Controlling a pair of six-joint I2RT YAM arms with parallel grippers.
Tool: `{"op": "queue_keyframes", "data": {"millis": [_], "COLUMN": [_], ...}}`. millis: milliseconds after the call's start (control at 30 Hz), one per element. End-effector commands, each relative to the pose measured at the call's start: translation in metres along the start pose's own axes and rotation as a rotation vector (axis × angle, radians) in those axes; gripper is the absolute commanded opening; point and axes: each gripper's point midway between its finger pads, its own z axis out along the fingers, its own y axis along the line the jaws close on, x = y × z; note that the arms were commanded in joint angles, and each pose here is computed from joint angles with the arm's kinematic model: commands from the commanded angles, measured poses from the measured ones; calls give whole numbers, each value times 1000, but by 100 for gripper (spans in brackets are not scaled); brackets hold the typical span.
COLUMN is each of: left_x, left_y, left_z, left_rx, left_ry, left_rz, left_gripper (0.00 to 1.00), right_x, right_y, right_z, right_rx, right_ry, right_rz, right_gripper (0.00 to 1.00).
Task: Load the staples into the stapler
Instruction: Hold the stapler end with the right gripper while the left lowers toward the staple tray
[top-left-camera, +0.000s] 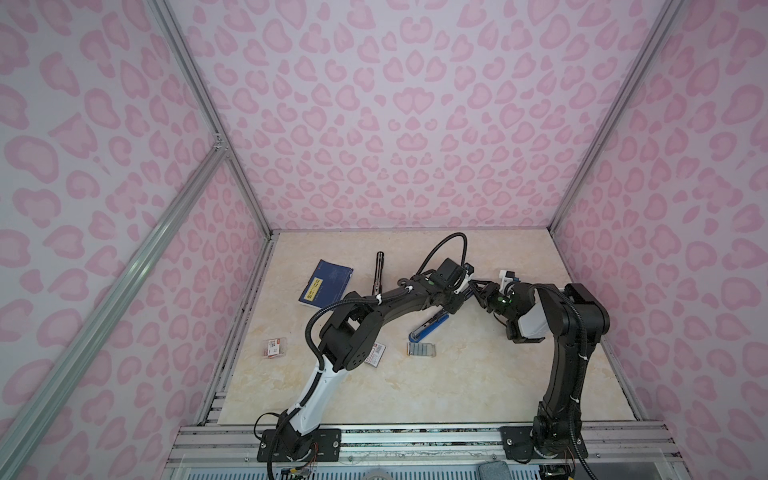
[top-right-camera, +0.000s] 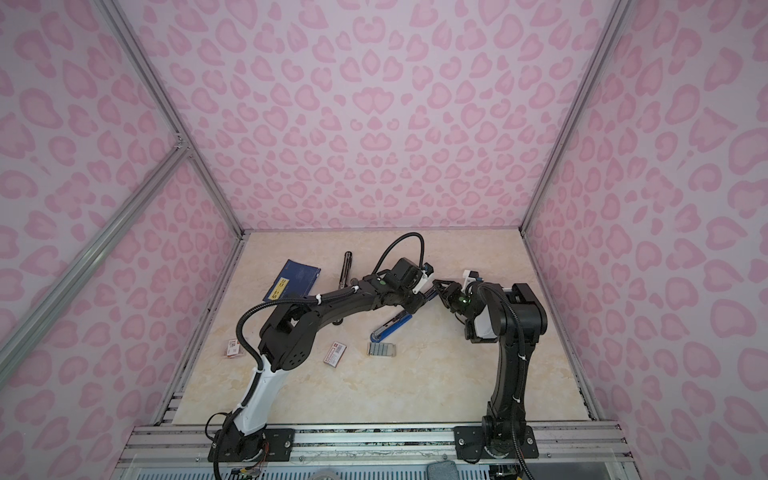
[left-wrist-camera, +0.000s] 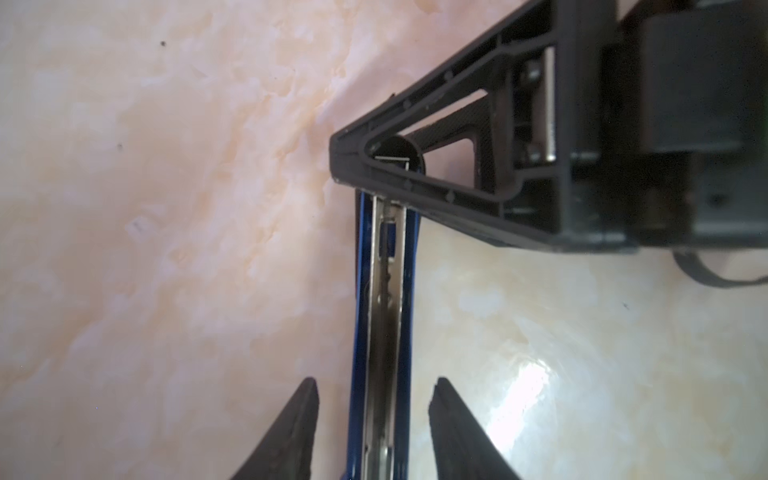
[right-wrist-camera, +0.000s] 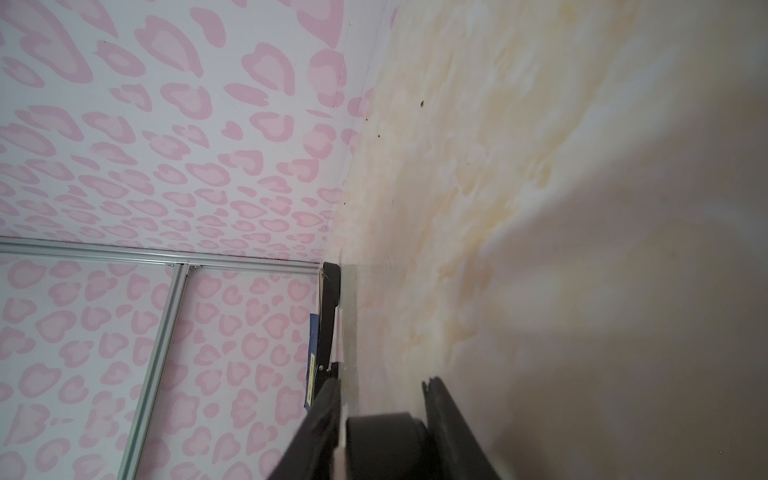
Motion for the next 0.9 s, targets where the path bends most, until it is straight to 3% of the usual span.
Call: {"op": "queue_keyframes", "data": {"millis": [0,233,367,500,867], "left_x": [-12,53,93,109,131], "left_y": [8,11,17,21,1], "left_z": [-36,-103,-121,-126,-112], "left_rx": [-45,-36,-55,-78,11], "left_ry": [-90,-162,-194,-238,-314], "left_rz": [-24,-108,-195,-244,-97], "left_gripper": [48,50,50,50,48], "right_x": [-1,0,1,1,-1], "right_y": [8,11,14,12,17], "right_z": [0,0,-1,0,1], "right_rx": [-40,-56,-61,-58,-69], "right_ry": [-1,9,12,14,13], "right_rz": [-25,-29,-35,-35,-35], "right_gripper": [34,35,35,35,34]}}
